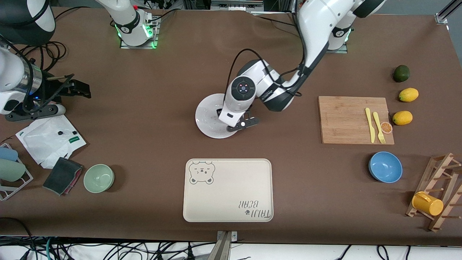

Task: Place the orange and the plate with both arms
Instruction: 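Carry the orange to the white plate and release it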

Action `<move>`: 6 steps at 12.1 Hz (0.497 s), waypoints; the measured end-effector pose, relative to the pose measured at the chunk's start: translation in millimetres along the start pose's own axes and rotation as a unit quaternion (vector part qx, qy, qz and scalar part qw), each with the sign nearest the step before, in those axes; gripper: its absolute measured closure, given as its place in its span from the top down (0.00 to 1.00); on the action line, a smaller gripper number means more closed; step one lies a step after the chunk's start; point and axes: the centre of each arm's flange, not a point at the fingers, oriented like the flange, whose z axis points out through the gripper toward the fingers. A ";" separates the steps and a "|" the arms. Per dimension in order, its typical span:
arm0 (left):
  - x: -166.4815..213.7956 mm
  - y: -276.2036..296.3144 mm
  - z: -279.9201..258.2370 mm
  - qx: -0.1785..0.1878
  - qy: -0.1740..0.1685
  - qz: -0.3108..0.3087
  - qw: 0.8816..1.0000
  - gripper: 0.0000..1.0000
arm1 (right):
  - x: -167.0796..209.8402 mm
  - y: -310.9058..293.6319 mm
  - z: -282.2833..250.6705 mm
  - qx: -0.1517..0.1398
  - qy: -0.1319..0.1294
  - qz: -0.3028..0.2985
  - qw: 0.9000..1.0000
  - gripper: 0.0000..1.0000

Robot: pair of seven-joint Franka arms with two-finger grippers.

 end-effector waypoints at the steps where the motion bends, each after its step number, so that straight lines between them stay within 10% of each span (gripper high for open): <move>1: -2.1 4.2 19.2 -0.007 -0.001 -0.006 1.000 0.80 | 0.9 -0.7 0.9 0.000 0.000 -0.001 1.000 1.00; 6: 2.3 11.5 46.1 -0.022 -0.002 -0.017 1.000 0.97 | 12.8 -2.3 15.7 -0.001 -0.005 -0.002 1.000 1.00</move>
